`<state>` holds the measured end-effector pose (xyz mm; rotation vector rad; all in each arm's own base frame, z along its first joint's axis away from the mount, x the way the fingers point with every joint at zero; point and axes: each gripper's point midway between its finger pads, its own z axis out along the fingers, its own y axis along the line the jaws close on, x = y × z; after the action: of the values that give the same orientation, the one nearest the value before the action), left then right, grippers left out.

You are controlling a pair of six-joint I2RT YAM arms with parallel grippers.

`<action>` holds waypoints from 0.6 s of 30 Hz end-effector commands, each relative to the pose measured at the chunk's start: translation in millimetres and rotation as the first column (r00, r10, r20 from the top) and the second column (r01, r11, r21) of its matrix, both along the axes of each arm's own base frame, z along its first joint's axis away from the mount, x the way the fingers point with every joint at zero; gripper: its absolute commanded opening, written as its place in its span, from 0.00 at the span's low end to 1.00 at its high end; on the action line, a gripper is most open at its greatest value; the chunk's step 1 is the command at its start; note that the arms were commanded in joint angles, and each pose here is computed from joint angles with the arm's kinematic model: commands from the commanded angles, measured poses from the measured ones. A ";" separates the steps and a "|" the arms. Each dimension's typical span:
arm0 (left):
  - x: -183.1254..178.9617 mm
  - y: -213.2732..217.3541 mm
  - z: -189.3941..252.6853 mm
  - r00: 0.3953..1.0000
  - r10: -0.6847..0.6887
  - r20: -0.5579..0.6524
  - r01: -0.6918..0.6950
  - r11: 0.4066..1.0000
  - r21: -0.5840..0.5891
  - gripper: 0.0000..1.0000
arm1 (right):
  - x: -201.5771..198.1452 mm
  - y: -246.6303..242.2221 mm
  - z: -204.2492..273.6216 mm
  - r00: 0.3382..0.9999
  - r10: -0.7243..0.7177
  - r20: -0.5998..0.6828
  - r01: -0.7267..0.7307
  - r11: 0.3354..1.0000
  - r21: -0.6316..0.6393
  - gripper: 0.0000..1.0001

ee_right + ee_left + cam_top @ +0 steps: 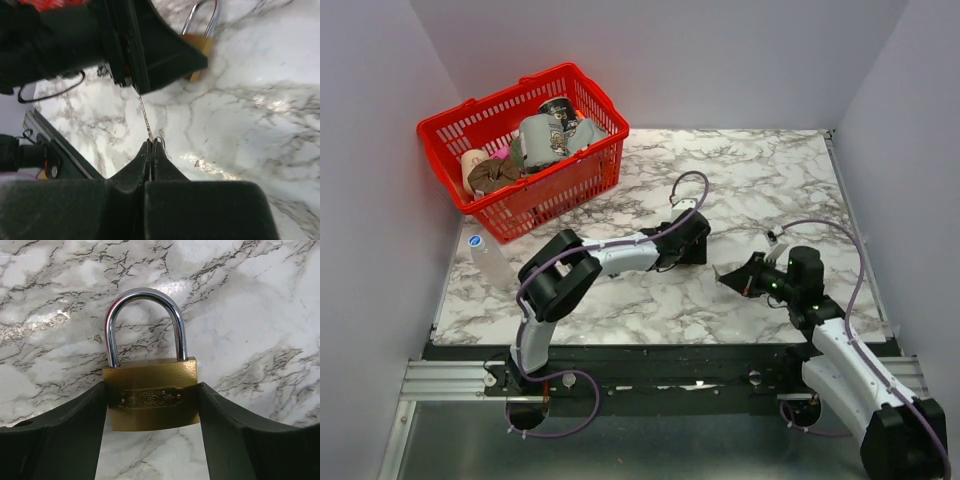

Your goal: Unlock with the key

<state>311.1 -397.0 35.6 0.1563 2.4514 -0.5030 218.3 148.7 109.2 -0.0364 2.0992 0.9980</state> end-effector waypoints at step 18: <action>-28.8 6.0 -11.0 0.986 0.111 -0.123 -0.138 0.962 -0.235 0.00 | 15.2 43.1 -56.8 0.989 -0.022 -0.143 0.031 0.998 0.060 0.01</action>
<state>301.3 -393.9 44.8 -0.1254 2.3743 -0.7526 214.8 190.1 44.4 0.0714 2.2764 1.0923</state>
